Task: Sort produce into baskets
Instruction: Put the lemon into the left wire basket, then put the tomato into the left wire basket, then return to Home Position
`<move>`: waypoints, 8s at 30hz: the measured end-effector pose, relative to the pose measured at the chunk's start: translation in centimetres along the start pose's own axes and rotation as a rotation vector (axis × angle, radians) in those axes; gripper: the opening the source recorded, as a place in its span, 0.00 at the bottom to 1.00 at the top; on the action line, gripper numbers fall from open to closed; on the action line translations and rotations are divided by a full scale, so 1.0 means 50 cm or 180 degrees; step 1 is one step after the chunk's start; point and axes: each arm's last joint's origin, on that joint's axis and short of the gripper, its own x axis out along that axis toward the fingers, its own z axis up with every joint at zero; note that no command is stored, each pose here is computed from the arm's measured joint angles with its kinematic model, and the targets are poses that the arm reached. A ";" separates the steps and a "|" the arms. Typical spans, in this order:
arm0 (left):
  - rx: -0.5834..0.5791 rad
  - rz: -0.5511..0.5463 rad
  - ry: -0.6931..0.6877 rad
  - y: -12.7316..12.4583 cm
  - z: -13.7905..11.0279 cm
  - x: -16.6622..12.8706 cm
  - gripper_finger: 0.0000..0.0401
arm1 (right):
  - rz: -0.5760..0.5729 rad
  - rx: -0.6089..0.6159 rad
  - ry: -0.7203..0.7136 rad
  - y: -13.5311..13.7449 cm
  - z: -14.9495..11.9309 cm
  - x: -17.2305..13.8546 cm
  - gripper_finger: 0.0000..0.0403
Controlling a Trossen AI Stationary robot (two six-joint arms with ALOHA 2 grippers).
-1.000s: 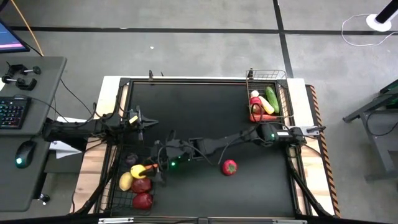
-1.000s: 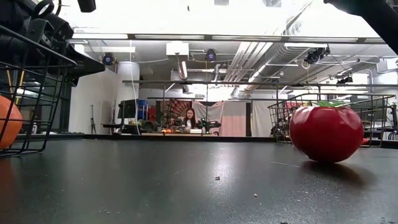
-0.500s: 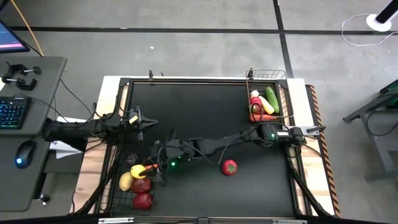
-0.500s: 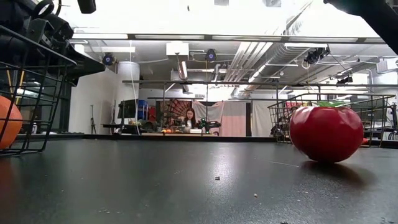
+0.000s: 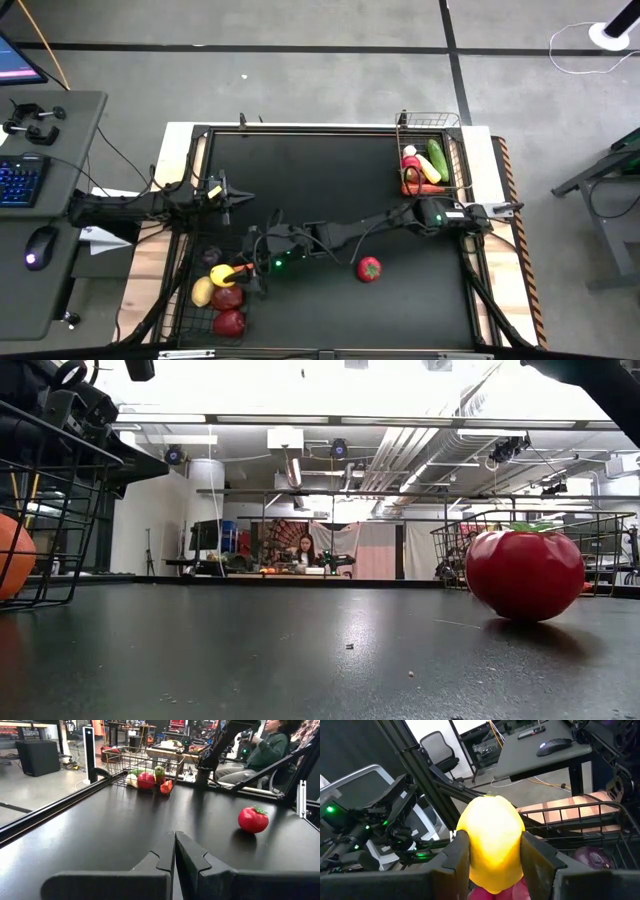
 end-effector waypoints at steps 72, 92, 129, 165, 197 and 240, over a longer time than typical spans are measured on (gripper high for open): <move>0.0000 0.0000 0.0002 0.000 0.000 0.000 0.00 | -0.1673 -0.0496 0.2509 -0.018 0.028 -0.201 0.81; 0.0000 -0.0001 -0.0001 0.000 0.000 0.000 0.00 | -0.2006 0.0353 0.2808 0.125 -0.137 -0.488 0.81; 0.0000 0.0000 -0.0001 0.000 0.000 0.000 0.00 | -0.2406 -0.0461 0.3371 0.087 -0.333 -0.383 0.81; 0.0000 -0.0001 -0.0001 0.000 0.000 0.000 0.00 | -0.2293 -0.0568 0.1923 0.063 -0.042 -0.296 0.66; 0.0000 -0.0001 -0.0001 0.000 0.000 0.000 0.00 | -0.1299 0.1434 -0.0720 -0.095 -0.111 -0.070 0.68; 0.0000 -0.0002 -0.0001 0.000 0.000 0.000 0.00 | 0.0192 0.0553 0.1042 -0.167 0.071 -0.246 0.96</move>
